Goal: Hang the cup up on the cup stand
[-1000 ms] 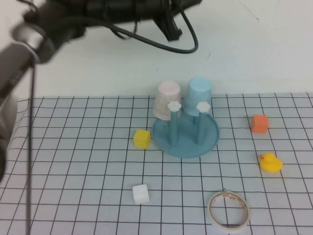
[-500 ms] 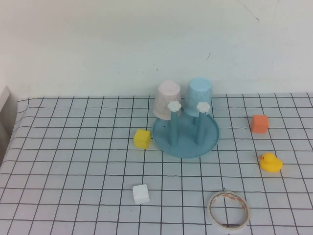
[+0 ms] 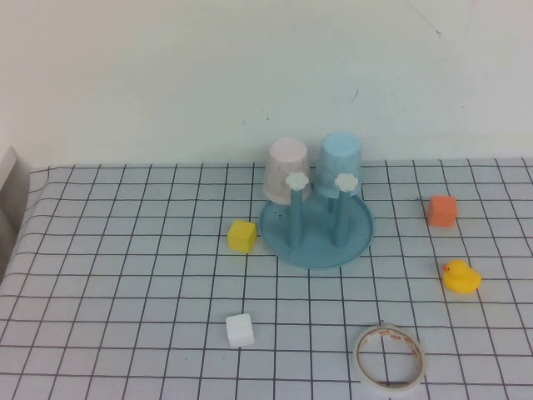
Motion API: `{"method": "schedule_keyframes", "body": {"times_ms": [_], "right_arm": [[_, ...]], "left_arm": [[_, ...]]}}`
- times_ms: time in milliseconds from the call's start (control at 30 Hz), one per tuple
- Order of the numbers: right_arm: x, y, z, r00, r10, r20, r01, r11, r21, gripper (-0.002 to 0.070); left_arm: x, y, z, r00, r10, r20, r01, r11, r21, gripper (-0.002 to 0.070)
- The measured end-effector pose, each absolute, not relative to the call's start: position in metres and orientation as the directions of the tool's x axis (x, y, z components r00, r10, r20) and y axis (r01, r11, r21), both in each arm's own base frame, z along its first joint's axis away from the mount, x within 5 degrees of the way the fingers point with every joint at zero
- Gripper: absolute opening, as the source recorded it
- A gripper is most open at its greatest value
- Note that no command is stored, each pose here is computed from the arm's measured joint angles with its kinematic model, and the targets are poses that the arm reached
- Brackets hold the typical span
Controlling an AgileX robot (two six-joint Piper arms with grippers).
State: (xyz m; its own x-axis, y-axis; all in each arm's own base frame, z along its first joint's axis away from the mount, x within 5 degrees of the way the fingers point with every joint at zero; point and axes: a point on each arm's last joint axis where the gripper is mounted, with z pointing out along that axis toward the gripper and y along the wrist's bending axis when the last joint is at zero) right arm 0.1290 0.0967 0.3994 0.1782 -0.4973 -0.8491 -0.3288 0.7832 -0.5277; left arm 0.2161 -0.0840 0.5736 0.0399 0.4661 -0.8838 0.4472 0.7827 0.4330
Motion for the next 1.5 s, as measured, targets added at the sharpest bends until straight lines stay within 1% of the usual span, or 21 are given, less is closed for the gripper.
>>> {"method": "schedule_keyframes", "body": {"times_ms": [100,167,267,400,533,700,800,1000,1100,1200,1267,1367,1500], "right_arm": [[0.129,0.097,0.399,0.178,-0.497,-0.849,-0.329,0.783,-0.528,0.0217],[0.129,0.097,0.399,0.178,-0.497,-0.849,-0.329,0.783,-0.528,0.0217],[0.129,0.097,0.399,0.178,-0.497,-0.849,-0.329,0.783,-0.528,0.0217],[0.129,0.097,0.399,0.178,-0.497,-0.849,-0.329,0.783,-0.528,0.0217],[0.129,0.097,0.399,0.178,-0.497,-0.849,-0.329,0.783,-0.528,0.0217],[0.129,0.097,0.399,0.178,-0.497,-0.849,-0.329,0.783,-0.528,0.0216],[0.129,0.097,0.399,0.178,-0.497,-0.849,-0.329,0.783,-0.528,0.0216],[0.129,0.097,0.399,0.178,-0.497,-0.849,-0.329,0.783,-0.528,0.0216],[0.129,0.097,0.399,0.178,-0.497,-0.849,-0.329,0.783,-0.528,0.0216],[0.129,0.097,0.399,0.178,-0.497,-0.849,-0.329,0.783,-0.528,0.0216],[0.129,0.097,0.399,0.178,-0.497,-0.849,-0.329,0.783,-0.528,0.0216],[0.129,0.097,0.399,0.178,-0.497,-0.849,-0.329,0.783,-0.528,0.0216],[0.129,0.097,0.399,0.178,-0.497,-0.849,-0.329,0.783,-0.528,0.0216]], "left_arm": [[0.197,-0.074,0.563,0.035,0.451,-0.892,0.404,0.810,0.425,0.0000],[0.184,-0.066,0.551,0.038,0.439,-0.898,0.372,0.828,0.420,0.0000],[0.164,-0.057,0.523,0.057,0.434,-0.899,0.333,0.840,0.427,0.0000],[0.142,-0.049,0.483,0.088,0.406,-0.909,0.315,0.855,0.412,0.0000],[0.121,-0.042,0.428,0.063,0.385,-0.921,0.324,0.864,0.384,0.0000],[0.102,-0.035,0.350,-0.047,0.319,-0.947,0.352,0.892,0.283,0.0000],[0.098,-0.033,0.307,-0.081,0.308,-0.948,0.359,0.896,0.260,0.0000],[0.094,-0.032,0.240,-0.162,0.326,-0.931,0.379,0.892,0.246,0.0000],[0.092,-0.032,0.221,-0.215,0.308,-0.927,0.383,0.900,0.210,0.0000],[0.089,-0.031,0.205,-0.270,0.272,-0.923,0.378,0.912,0.158,0.0000],[0.087,-0.030,0.197,-0.294,0.265,-0.918,0.377,0.915,0.143,0.0000],[0.085,-0.030,0.190,-0.319,0.258,-0.912,0.375,0.918,0.128,0.0000],[0.085,-0.029,0.188,-0.320,0.255,-0.912,0.374,0.919,0.126,0.0000]]}}
